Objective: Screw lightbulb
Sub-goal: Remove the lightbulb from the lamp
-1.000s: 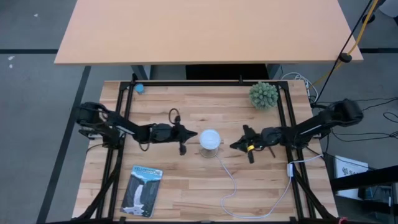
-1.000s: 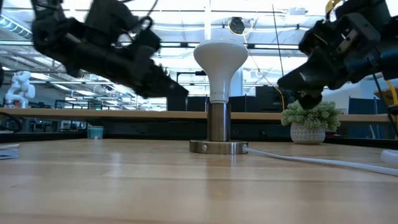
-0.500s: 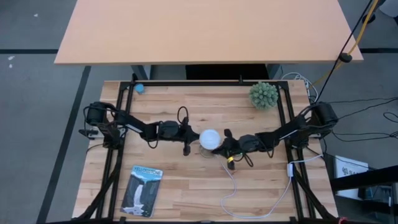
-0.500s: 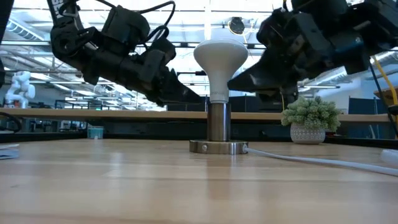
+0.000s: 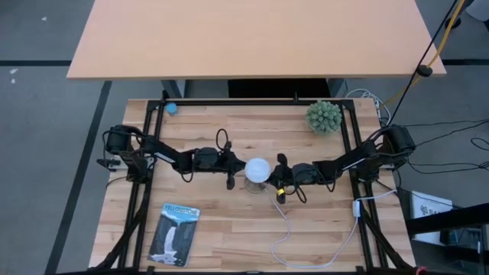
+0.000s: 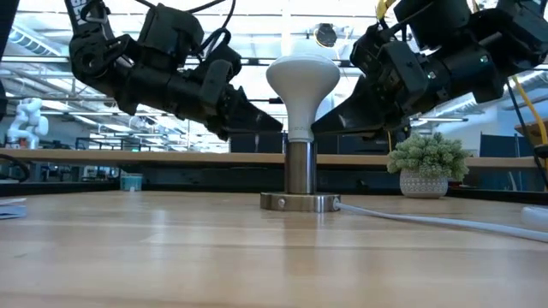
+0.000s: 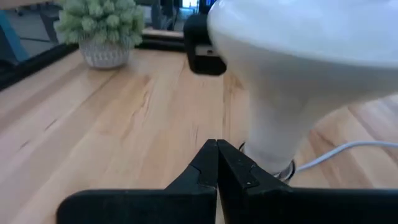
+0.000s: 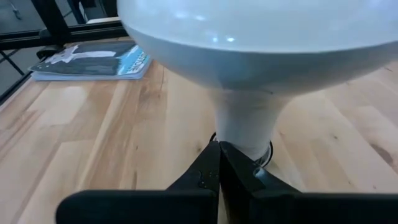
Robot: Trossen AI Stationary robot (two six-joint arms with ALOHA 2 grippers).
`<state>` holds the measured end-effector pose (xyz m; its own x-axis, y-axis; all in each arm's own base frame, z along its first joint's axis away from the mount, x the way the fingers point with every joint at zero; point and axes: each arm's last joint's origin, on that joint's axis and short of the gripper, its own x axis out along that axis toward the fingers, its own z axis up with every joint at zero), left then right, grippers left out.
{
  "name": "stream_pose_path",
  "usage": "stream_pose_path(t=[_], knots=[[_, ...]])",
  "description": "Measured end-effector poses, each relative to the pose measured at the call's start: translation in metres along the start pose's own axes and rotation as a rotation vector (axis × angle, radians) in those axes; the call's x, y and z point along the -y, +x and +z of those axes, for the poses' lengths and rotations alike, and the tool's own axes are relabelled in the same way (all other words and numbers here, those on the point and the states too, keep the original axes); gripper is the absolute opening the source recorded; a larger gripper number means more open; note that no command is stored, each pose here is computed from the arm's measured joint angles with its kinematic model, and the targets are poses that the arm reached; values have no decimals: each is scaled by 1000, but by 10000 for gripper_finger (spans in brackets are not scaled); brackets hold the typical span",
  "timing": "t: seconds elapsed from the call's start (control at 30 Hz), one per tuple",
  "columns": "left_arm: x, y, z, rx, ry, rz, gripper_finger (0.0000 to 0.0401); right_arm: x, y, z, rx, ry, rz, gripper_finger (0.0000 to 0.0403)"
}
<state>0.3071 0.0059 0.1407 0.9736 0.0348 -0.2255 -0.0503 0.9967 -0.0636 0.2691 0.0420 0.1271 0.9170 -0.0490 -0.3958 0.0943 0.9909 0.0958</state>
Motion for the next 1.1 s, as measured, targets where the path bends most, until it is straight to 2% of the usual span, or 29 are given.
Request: stream_pose_path(t=[0.27, 0.4, 1.03, 1.1], knots=[[-3, 6, 8, 7, 32, 9, 0, 2, 0, 2, 14, 6, -2, 0], [1, 9, 13, 22, 25, -35, 0, 2, 0, 2, 17, 7, -8, 0], [16, 8, 8, -24, 0, -84, 0, 13, 2, 2, 13, 22, -85, 0], [19, 8, 9, -24, 0, -117, 0, 15, 2, 3, 20, 29, -124, 0]])
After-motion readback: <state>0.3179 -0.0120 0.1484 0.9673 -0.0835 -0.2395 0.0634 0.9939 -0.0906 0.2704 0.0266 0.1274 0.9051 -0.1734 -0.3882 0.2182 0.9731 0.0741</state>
